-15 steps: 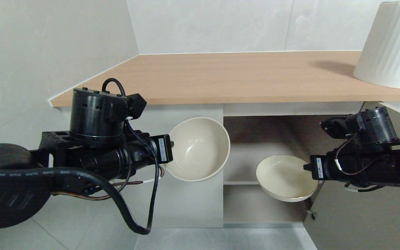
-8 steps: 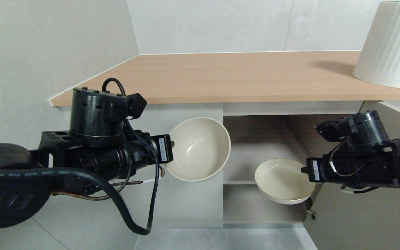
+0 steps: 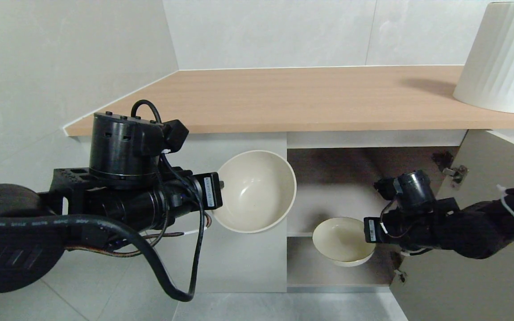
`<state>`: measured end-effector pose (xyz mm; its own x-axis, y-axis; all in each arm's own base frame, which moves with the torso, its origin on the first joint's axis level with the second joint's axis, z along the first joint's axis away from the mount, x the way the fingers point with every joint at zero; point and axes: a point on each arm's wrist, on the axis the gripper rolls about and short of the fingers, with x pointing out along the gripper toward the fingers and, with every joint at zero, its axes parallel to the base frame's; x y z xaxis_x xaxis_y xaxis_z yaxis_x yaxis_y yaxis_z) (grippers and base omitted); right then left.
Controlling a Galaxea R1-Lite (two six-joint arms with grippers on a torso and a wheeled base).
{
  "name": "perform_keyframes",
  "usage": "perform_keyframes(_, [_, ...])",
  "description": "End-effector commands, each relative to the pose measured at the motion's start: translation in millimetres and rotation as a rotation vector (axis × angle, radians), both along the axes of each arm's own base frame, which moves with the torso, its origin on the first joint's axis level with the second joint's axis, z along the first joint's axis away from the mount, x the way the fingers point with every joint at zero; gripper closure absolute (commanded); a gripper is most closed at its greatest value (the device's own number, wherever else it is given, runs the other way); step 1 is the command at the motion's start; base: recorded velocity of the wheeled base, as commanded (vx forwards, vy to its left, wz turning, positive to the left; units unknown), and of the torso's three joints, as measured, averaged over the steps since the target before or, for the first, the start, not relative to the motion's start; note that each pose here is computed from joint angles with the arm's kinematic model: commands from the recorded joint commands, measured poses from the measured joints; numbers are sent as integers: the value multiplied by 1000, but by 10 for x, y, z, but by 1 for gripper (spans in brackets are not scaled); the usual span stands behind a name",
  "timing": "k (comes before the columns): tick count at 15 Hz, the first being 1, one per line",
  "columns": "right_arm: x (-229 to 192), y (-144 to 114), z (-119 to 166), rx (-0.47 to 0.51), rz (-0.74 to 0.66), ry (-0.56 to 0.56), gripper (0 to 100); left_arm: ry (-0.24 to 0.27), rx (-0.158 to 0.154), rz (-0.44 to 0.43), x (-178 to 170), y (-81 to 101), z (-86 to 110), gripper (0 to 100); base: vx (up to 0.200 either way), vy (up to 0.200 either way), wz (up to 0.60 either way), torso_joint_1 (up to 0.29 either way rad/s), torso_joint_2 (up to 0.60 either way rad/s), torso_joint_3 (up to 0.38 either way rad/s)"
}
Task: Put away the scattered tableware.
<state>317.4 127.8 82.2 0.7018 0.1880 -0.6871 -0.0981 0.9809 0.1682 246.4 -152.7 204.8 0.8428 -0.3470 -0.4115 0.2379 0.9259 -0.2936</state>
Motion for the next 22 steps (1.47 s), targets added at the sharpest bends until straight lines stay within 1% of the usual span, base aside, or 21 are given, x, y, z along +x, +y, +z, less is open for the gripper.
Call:
perform_keyframes(1, [301,61,-471,-4,-85,35,100,2,1,0,4,-4,-8,100,0,0,0,0,0,0])
perform_keyframes(3, [498,61,-599,-24,-151,8,100,3,3,-2,0,-7,-12,100,0,0,0,0,0,0])
perform_keyframes(4, [511,58,-613,-26,-155,9,100,2,2,-2,2,-7,-8,100,0,0,0,0,0,0])
perform_keyframes(5, [632,45,-697,-32,-191,-4,100,10,7,-2,17,-18,-35,100,0,0,0,0,0,0])
perform_keyframes(6, [695,24,-746,-28,-216,-22,100,16,11,-2,26,-23,-57,100,0,0,0,0,0,0])
perform_keyframes(7, [771,33,-795,-24,-236,-68,100,19,13,-4,33,-33,-66,100,0,0,0,0,0,0])
perform_keyframes(8, [830,15,-835,-23,-254,-100,100,20,14,-8,25,-44,-70,100,0,0,0,0,0,0])
perform_keyframes(10, [920,-24,-871,-21,-270,-114,100,16,12,-10,12,-46,-57,100,0,0,0,0,0,0])
perform_keyframes(11, [1010,-94,-934,-22,-293,-117,100,13,10,-10,7,-43,-48,100,0,0,0,0,0,0])
perform_keyframes(15, [1137,-151,-923,-31,-348,-160,100,18,14,-10,17,-49,-66,100,0,0,0,0,0,0])
perform_keyframes(18, [1224,-140,-946,-15,-390,-184,100,18,14,-10,17,-49,-66,100,0,0,0,0,0,0])
perform_keyframes(19, [1270,-135,-951,-25,-419,-203,100,18,14,-10,17,-49,-66,100,0,0,0,0,0,0])
perform_keyframes(22, [1290,-131,-934,-26,-427,-214,100,18,14,-10,17,-49,-66,100,0,0,0,0,0,0])
